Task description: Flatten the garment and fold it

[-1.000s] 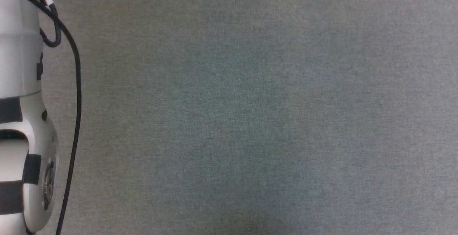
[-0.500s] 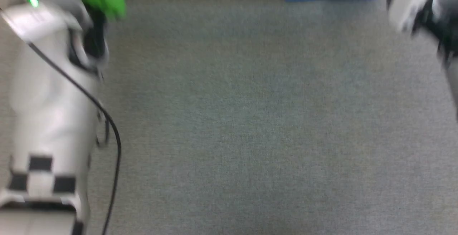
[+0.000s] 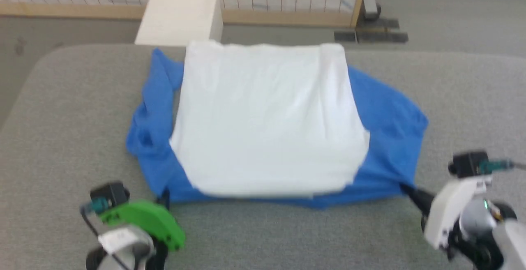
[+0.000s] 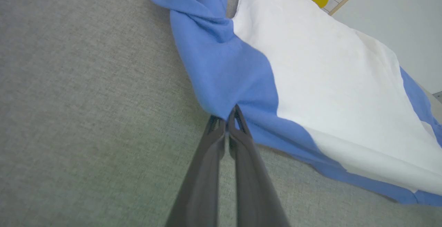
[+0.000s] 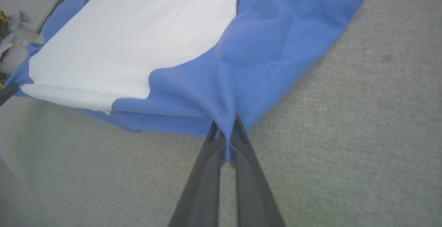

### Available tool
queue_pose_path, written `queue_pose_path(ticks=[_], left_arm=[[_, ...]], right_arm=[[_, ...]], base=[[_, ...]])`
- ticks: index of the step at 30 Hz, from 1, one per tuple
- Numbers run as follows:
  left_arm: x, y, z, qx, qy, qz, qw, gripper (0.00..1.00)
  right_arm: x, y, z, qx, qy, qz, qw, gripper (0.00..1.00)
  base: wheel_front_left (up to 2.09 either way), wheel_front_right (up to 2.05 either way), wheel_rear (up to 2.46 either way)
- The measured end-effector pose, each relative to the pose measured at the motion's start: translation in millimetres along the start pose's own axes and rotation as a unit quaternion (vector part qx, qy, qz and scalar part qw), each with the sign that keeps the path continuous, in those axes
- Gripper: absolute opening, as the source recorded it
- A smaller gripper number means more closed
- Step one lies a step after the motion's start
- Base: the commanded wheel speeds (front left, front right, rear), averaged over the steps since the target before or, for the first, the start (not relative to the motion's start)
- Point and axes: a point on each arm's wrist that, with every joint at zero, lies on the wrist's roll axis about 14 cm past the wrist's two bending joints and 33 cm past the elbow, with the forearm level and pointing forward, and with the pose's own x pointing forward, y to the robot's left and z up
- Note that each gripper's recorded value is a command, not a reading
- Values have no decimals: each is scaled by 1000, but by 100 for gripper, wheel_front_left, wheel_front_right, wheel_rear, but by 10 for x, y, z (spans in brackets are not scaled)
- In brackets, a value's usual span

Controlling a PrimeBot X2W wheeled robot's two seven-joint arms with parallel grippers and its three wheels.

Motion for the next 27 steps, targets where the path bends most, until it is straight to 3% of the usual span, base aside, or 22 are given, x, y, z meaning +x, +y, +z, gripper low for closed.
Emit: queue_pose_path(ticks=[7, 12, 21, 22, 23, 24, 27], left_arm=[[-423, 237, -304, 4, 51, 34, 998, 0], [-651, 392, -712, 29, 138, 67, 988, 0], [-695, 499, -907, 23, 176, 89, 980, 0], [-687, 503, -903, 20, 175, 90, 980, 18], [-678, 504, -902, 15, 175, 90, 980, 100], [-665, 505, -884, 14, 170, 89, 981, 100], [-622, 543, -736, 11, 146, 93, 985, 100]], right_arm=[[-349, -10, -396, -27, 57, -31, 998, 0], [-539, -1, -656, -56, 119, -56, 990, 0], [-543, 112, -1033, -58, 197, -58, 977, 0], [-534, 123, -1041, -55, 197, -57, 977, 0], [-525, 131, -1045, -57, 195, -57, 977, 27], [-519, 140, -1039, -56, 191, -56, 978, 100], [-518, 140, -975, -49, 175, -57, 982, 100]], base=[[0, 0, 0], [0, 0, 0], [0, 0, 0], [0, 0, 0], [0, 0, 0], [0, 0, 0], [0, 0, 0]])
